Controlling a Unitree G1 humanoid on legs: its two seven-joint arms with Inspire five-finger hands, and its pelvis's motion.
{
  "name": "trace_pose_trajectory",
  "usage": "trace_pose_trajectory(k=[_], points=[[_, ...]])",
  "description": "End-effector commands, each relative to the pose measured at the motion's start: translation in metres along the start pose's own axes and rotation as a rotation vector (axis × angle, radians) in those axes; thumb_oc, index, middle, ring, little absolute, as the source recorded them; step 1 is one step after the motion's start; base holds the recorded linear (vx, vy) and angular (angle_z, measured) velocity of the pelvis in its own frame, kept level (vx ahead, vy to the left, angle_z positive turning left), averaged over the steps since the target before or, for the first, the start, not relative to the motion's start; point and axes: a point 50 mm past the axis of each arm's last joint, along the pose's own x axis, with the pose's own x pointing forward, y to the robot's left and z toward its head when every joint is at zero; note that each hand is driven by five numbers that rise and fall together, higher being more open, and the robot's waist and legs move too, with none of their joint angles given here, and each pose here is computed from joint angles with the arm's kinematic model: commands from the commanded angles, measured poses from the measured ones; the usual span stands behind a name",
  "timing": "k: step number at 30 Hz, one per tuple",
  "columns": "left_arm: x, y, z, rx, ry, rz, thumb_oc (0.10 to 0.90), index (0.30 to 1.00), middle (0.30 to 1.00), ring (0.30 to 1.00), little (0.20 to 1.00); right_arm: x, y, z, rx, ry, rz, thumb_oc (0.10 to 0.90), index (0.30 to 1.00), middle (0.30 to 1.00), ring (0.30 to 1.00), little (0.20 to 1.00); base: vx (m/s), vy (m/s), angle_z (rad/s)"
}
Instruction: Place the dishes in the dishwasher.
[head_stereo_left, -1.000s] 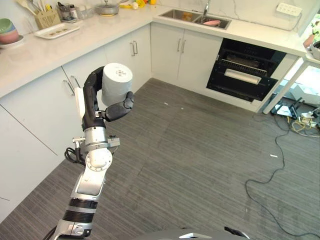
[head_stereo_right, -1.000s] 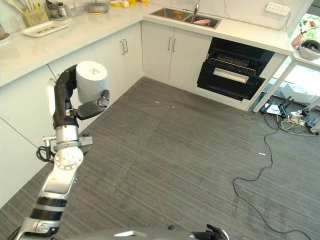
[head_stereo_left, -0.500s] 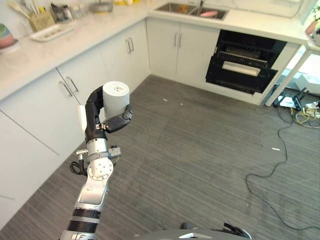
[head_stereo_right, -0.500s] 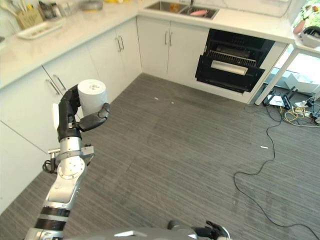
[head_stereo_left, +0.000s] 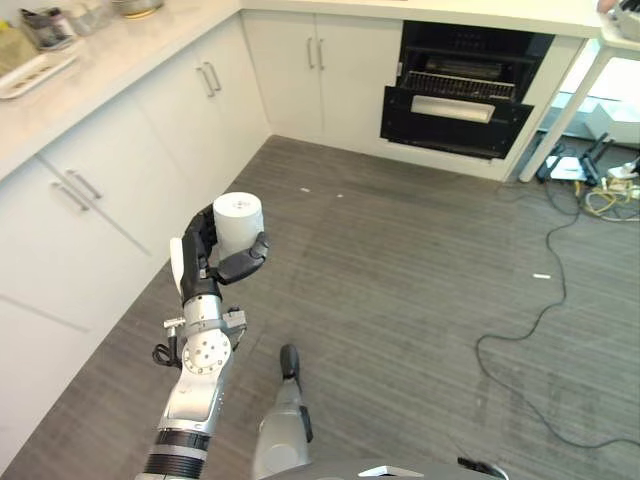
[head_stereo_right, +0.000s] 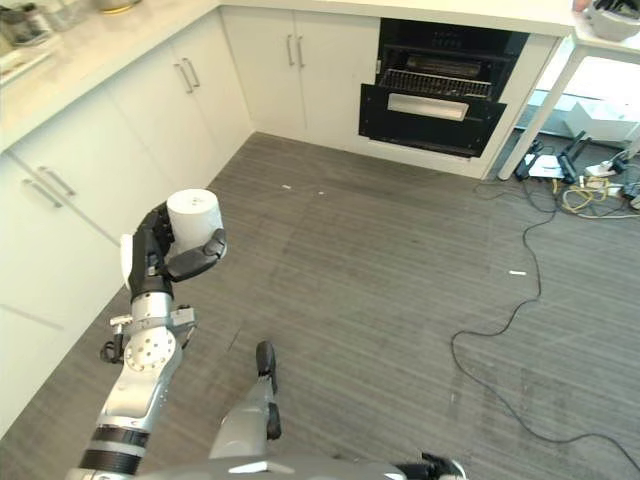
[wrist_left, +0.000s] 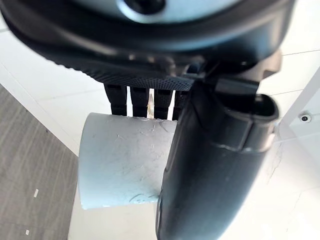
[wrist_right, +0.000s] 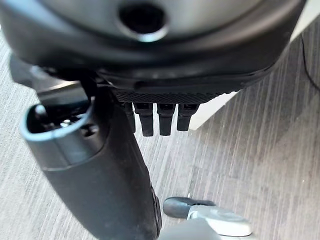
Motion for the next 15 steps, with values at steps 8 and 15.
trace_pose_trajectory(k=[8,15], points=[[0.023,-0.008,0.104,0.039,-0.529,-0.103,0.4,0.3,0.3,0.3,0.3,0.0,0.018,0.016,-0.054,-0.078,0.05,0.8,0.9,0.9,0.9,0.9,0.35,0.282,0.16],[0.019,-0.028,0.103,-0.018,-0.517,-0.196,0.4,0.3,0.3,0.3,0.3,0.0,0.022,0.039,-0.03,-0.172,0.064,0.8,0.9,0.9,0.9,0.9,0.47,0.123,0.82]])
